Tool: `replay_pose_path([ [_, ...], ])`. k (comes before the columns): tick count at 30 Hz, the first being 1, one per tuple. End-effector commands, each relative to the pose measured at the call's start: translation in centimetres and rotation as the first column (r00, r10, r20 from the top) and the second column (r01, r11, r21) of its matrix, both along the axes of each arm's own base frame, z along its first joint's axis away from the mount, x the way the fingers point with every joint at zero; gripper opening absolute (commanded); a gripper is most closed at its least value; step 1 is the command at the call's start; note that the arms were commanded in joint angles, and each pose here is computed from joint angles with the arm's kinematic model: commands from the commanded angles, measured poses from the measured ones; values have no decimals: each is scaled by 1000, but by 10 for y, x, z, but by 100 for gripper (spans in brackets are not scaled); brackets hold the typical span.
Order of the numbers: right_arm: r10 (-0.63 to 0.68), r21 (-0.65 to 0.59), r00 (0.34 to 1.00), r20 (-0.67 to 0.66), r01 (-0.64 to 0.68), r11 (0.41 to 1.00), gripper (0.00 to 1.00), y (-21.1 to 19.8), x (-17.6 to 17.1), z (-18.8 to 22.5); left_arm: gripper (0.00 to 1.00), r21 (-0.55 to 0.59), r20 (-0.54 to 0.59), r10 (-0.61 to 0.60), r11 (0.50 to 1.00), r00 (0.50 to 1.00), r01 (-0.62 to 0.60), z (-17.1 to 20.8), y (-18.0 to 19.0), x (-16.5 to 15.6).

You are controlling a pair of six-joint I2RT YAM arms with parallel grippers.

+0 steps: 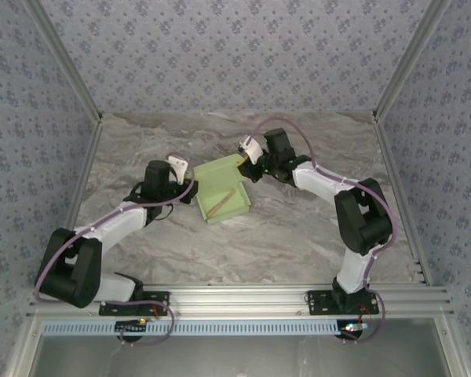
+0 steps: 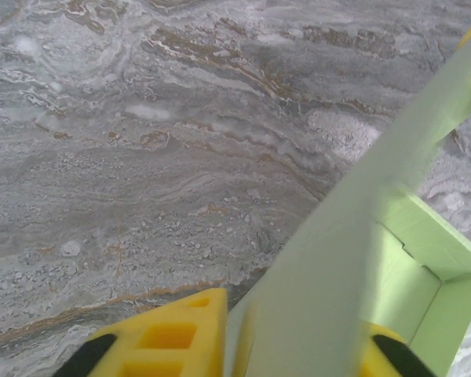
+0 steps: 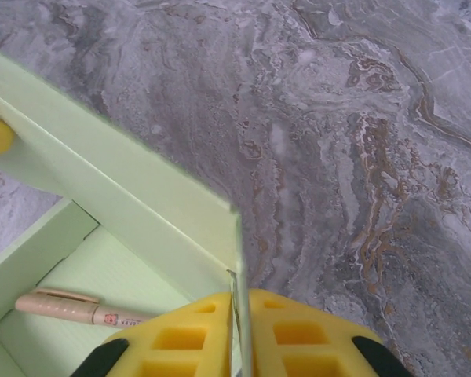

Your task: Fold the paper box

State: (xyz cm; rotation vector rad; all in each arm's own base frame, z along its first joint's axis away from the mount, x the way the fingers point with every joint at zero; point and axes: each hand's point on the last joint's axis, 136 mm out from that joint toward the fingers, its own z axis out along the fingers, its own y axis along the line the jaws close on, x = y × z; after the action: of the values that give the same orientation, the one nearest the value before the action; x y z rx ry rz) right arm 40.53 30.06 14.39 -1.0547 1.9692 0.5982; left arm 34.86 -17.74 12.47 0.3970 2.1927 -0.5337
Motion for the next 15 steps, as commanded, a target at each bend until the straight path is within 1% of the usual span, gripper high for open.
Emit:
replay_pose_path([
  [1, -87, -51, 996, 18, 88, 995, 11, -3, 7, -4, 14, -15, 25, -28, 999, 999, 28, 14, -10, 7],
  [3, -153, -74, 988, 29, 155, 985, 10, -7, 11, -6, 13, -14, 23, -14, 1000, 1000, 14, 14, -10, 8],
  [4, -191, -88, 981, 34, 193, 977, 9, -9, 13, -6, 12, -11, 25, 5, 1000, 1000, -5, 15, -8, 10],
  [7, -314, -118, 948, 50, 318, 941, 9, -15, 16, -4, 9, -10, 27, 58, 998, 998, -58, 17, -4, 14],
  [9, -396, -131, 916, 68, 402, 906, 9, -17, 16, -2, 9, -21, 30, 97, 995, 995, -97, 19, -3, 17],
  [11, -487, -142, 870, 81, 493, 858, 9, -19, 15, 0, 8, -31, 34, 149, 989, 988, -148, 22, -1, 22],
  [15, -585, -131, 806, 94, 593, 795, 9, -19, 11, 2, 8, -30, 37, 258, 966, 965, -257, 25, 5, 29],
])
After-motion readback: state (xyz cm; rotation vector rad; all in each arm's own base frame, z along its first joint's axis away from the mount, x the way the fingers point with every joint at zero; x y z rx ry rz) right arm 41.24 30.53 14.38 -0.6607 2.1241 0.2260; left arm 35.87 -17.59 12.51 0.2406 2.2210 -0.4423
